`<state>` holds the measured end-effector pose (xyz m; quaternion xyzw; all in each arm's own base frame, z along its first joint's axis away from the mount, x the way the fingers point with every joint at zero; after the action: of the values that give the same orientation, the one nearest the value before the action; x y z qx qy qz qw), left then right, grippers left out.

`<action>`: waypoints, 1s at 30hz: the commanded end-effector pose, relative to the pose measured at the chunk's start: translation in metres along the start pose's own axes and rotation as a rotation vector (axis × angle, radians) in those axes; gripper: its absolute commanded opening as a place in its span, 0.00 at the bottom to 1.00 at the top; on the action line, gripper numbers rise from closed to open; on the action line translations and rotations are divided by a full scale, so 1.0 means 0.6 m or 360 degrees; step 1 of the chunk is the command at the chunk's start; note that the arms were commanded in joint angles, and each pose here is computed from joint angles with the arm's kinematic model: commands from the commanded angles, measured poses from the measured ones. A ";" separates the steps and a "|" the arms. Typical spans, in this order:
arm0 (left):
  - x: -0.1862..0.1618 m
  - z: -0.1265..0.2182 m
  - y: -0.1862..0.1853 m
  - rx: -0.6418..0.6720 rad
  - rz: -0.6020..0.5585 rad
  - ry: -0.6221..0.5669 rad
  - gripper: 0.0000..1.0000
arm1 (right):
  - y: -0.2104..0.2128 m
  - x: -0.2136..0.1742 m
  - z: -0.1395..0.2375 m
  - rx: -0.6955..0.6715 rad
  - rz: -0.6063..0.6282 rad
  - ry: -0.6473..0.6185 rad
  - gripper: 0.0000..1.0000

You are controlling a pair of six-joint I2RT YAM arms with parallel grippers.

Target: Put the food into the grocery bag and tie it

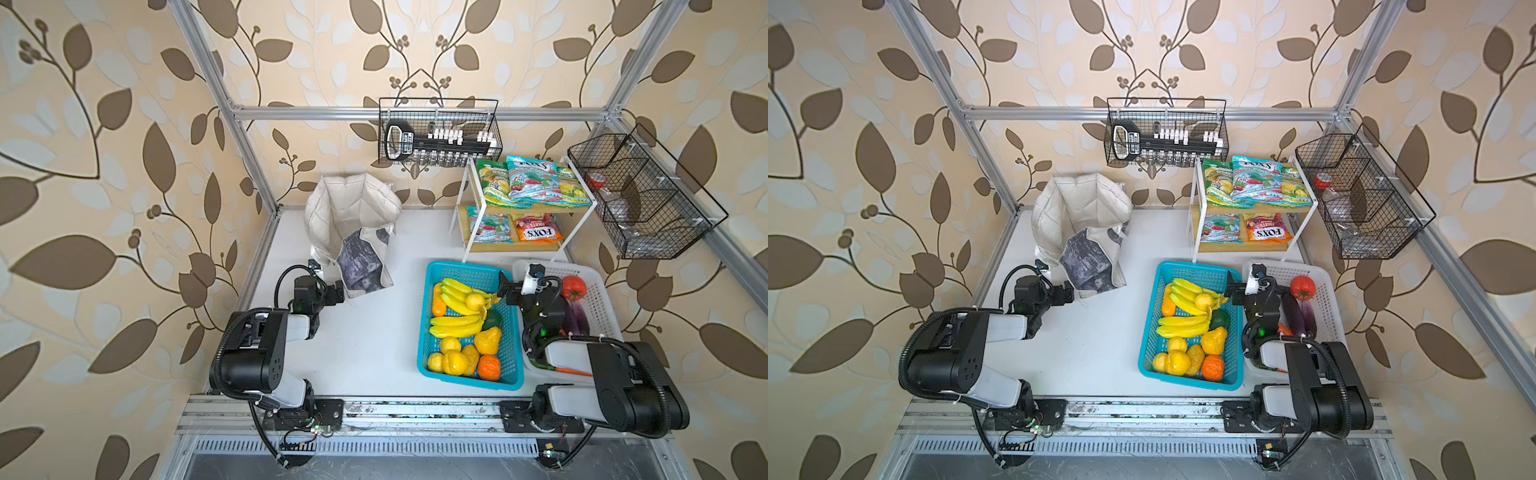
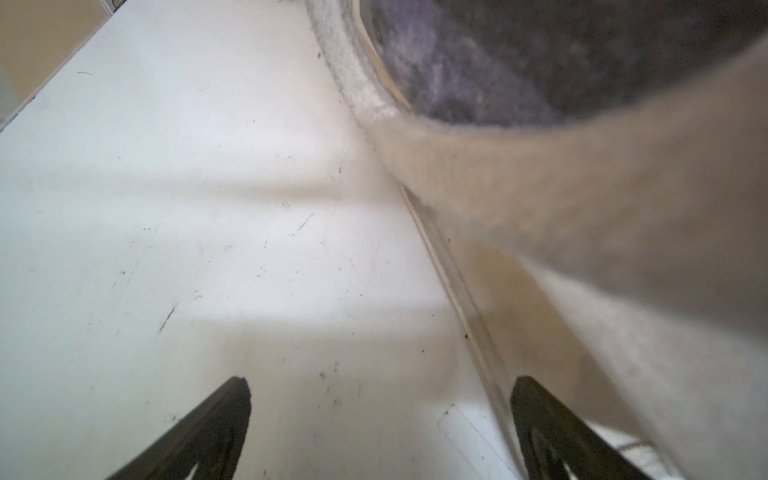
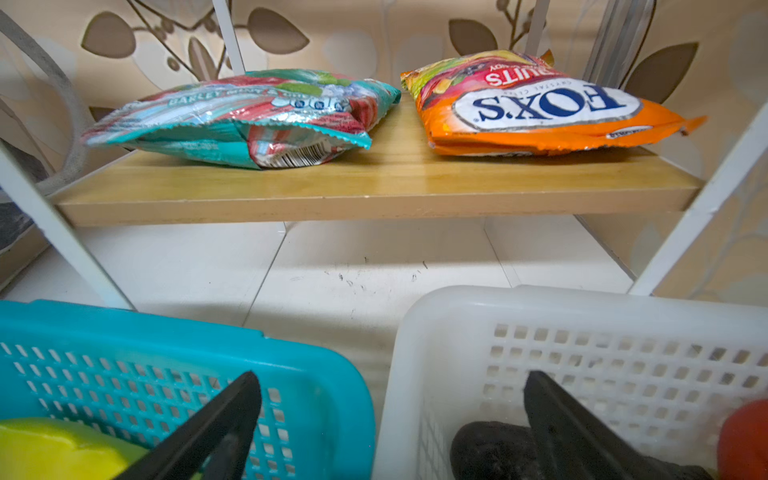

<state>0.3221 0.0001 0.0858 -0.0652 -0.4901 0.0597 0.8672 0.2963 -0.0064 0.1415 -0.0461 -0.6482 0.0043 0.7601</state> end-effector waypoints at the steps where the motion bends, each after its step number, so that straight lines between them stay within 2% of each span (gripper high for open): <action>1: 0.030 0.000 -0.007 -0.0034 -0.0019 -0.0099 0.99 | 0.002 -0.016 -0.001 0.0028 0.0035 0.0072 1.00; 30: 0.031 0.000 -0.007 -0.0034 -0.0019 -0.0103 0.99 | -0.004 -0.018 0.000 -0.0012 0.0005 0.0080 1.00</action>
<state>0.3221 0.0001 0.0858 -0.0652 -0.4901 0.0597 0.8672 0.2962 -0.0080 0.1415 -0.0452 -0.6482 0.0018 0.7601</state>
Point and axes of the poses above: each gripper's point midway between its finger pads, its own z axis back along the fingers, its own y axis along the line the jaws close on, x = y × z, the point moved 6 cm from there along z, back along the fingers, and after that the axes turned 4 degrees about z, right-handed, at the moved point
